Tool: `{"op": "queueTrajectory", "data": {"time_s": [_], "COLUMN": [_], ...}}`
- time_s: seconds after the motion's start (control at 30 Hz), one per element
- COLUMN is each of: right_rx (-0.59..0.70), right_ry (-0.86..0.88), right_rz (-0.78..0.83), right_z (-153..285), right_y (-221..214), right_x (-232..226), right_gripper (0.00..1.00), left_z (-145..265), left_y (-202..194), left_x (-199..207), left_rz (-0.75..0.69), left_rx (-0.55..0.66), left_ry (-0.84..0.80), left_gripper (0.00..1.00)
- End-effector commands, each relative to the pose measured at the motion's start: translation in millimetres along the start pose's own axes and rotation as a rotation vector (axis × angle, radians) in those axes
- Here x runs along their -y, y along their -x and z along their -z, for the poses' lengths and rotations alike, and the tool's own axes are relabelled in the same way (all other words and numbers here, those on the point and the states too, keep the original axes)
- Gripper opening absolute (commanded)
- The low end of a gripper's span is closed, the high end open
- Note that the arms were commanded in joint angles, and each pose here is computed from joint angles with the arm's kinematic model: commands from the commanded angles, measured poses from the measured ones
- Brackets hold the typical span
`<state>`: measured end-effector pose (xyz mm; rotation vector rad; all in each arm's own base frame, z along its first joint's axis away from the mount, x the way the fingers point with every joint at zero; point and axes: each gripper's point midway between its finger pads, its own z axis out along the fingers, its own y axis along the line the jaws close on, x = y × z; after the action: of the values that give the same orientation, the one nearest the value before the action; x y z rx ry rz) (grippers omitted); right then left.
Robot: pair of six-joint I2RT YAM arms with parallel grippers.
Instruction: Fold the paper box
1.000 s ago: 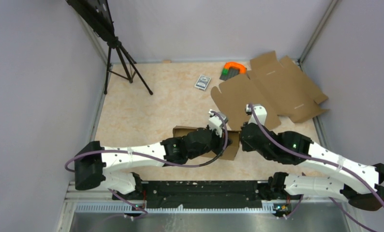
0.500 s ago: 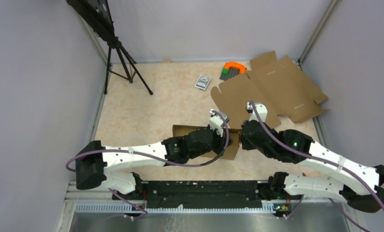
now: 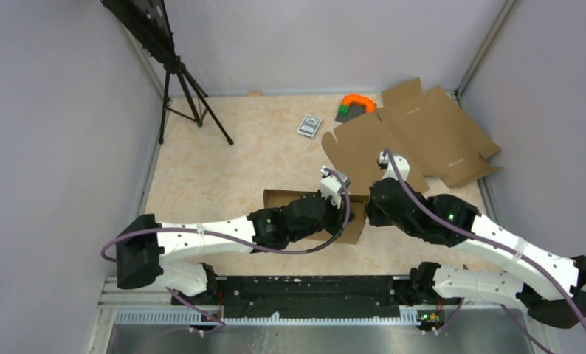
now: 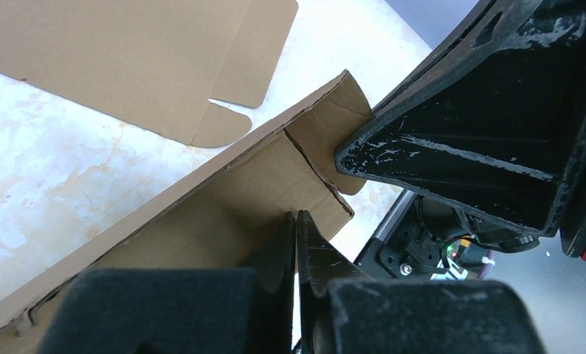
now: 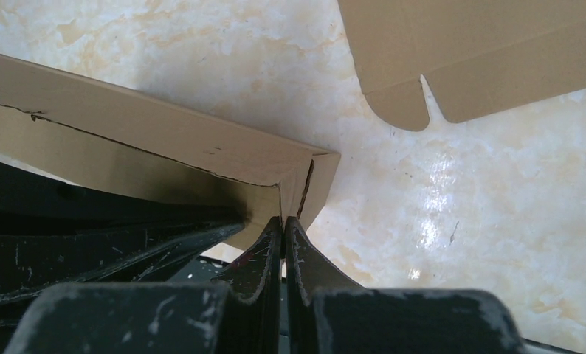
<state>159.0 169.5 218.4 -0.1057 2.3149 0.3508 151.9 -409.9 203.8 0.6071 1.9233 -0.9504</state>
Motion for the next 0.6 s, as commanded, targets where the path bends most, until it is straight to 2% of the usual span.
{"op": "queueTrajectory", "data": {"time_s": [0.0,0.57], "right_rx": [0.036,0.01], "right_ry": [0.104,0.101], "right_rz": [-0.081,-0.087], "right_z": [7,3], "right_y": [18,10], "right_x": [-26,-25], "right_gripper": [0.0,0.0], "left_z": [-2,-1], "left_y": [-27,-27], "left_x": [-8,-9], "left_rz": [-0.023,-0.024], "left_rx": [-0.097,-0.099], "left_ry": [0.029,0.032], "left_gripper": [0.0,0.0]}}
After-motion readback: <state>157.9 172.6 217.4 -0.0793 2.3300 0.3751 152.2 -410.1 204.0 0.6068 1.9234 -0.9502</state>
